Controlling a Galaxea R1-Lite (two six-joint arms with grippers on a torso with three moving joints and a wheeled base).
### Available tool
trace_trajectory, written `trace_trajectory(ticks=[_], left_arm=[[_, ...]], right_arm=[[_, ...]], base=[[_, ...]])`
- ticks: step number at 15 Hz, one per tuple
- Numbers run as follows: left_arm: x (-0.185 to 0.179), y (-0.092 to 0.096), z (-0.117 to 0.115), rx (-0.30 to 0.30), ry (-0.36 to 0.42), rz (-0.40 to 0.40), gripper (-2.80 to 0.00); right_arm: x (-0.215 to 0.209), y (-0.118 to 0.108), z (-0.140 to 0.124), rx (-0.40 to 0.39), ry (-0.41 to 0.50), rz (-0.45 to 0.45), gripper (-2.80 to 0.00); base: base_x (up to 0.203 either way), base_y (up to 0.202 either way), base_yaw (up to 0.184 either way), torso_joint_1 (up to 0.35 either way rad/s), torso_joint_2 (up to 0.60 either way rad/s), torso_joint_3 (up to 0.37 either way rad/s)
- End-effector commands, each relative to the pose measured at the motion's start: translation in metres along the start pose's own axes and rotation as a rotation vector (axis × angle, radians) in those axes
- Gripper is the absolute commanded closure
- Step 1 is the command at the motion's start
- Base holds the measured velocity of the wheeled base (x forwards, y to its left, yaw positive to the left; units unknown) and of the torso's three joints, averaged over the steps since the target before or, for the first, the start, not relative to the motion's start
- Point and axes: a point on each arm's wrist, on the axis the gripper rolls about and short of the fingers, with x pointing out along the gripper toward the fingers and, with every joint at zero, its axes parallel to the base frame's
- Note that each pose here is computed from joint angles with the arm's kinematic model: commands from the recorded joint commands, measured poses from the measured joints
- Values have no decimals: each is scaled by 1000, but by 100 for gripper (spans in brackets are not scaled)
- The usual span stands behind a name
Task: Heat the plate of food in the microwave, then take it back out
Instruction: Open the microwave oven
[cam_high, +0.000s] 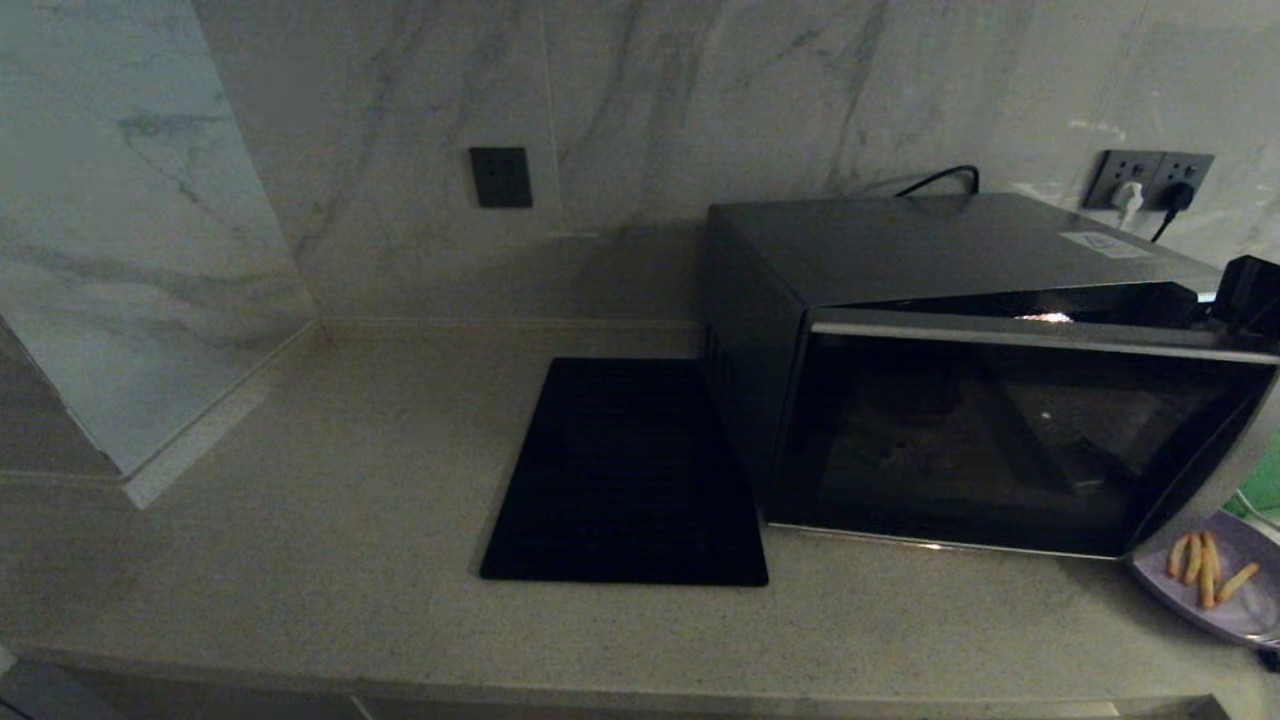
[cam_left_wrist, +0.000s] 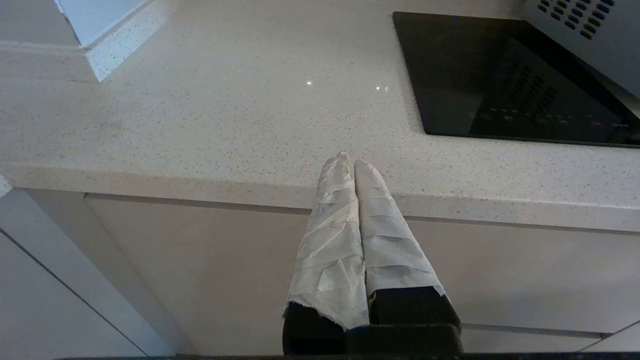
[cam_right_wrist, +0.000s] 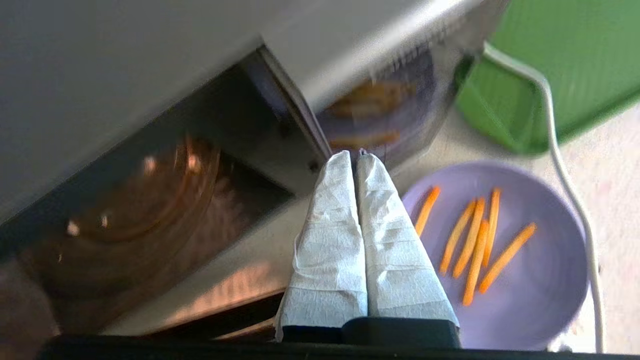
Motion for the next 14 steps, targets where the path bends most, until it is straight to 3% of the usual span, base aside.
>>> trace_trajectory(ticks=[1, 5, 8, 14], left_arm=[[0, 0, 0, -1, -2, 0, 0], [0, 0, 0, -1, -2, 0, 0], [0, 0, 0, -1, -2, 0, 0], [0, 0, 0, -1, -2, 0, 0]], right_arm=[[-2, 0, -5, 3, 42, 16, 0], [-15, -1, -9, 15, 97, 63, 0], [-33, -2, -6, 21, 90, 87, 0], [-106, 5, -2, 18, 129, 174, 0]], base=[[0, 0, 0, 0, 0, 0], [0, 0, 0, 0, 0, 0], [0, 0, 0, 0, 0, 0], [0, 0, 0, 0, 0, 0]])
